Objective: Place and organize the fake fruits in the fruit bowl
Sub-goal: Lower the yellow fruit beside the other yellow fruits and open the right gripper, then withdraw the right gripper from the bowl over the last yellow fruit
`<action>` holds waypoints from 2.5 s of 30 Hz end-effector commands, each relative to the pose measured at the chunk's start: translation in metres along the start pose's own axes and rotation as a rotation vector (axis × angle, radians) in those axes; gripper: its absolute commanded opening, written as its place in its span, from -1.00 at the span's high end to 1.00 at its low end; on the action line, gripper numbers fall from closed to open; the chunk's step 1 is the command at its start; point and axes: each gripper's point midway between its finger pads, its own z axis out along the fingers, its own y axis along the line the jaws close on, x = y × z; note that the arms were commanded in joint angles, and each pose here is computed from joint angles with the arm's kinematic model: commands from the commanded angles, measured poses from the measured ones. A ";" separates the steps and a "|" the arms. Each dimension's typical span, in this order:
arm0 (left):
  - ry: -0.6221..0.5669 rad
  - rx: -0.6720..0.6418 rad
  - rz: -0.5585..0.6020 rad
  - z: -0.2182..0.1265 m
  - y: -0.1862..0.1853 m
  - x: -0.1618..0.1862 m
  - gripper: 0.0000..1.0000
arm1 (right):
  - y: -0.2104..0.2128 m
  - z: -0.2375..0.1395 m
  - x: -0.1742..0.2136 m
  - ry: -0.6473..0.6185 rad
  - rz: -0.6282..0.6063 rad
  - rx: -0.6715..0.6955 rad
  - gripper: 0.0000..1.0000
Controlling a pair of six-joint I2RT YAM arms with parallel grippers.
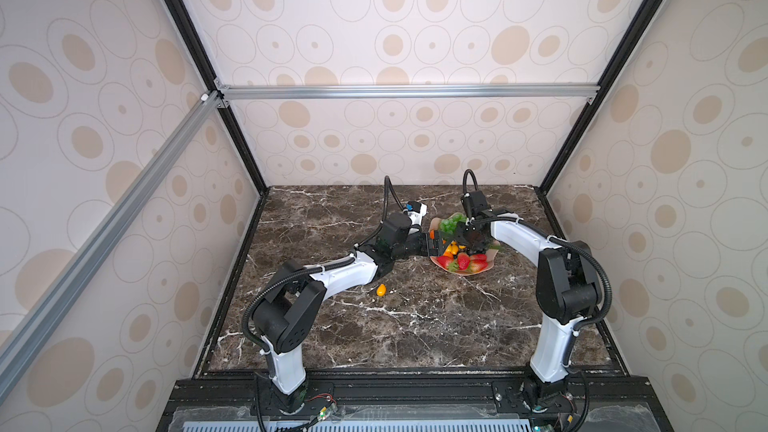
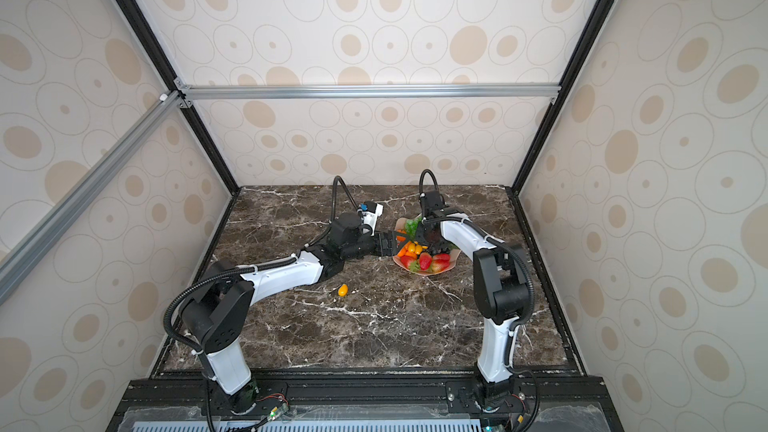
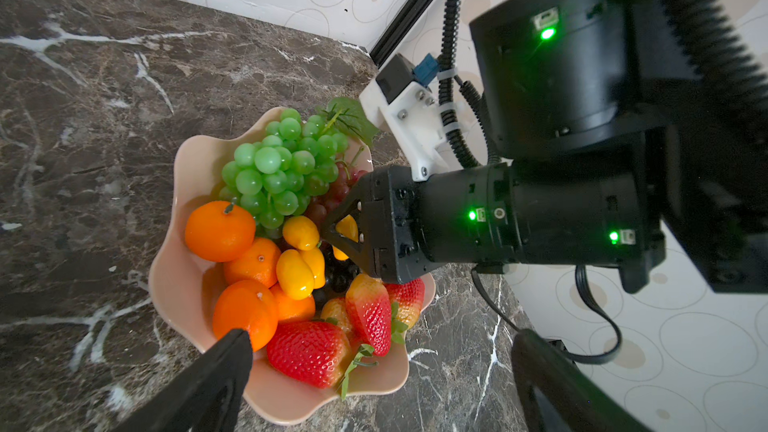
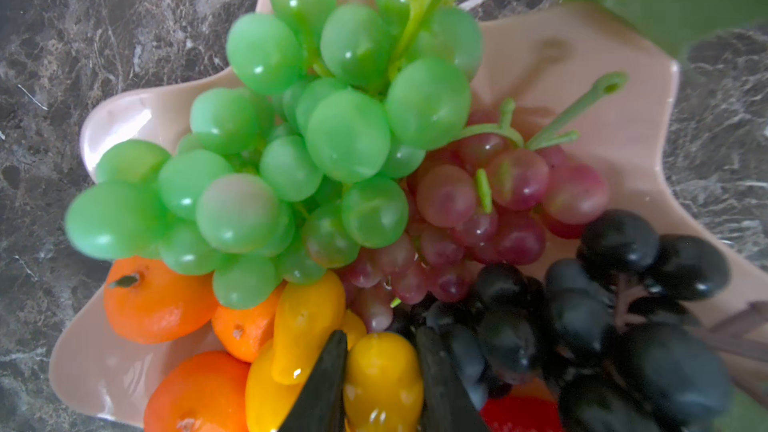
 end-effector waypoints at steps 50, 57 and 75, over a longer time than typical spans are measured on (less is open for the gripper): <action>-0.074 -0.114 0.113 -0.050 0.000 -0.012 -0.96 | 0.008 -0.079 -0.001 -0.204 -0.070 -0.108 -0.04; -0.134 -0.163 0.097 -0.086 0.013 -0.014 -0.96 | 0.040 -0.096 0.014 -0.225 -0.139 -0.183 -0.05; -0.210 -0.365 0.005 -0.197 0.078 -0.003 -0.96 | 0.164 -0.089 0.103 -0.126 -0.463 -0.295 0.01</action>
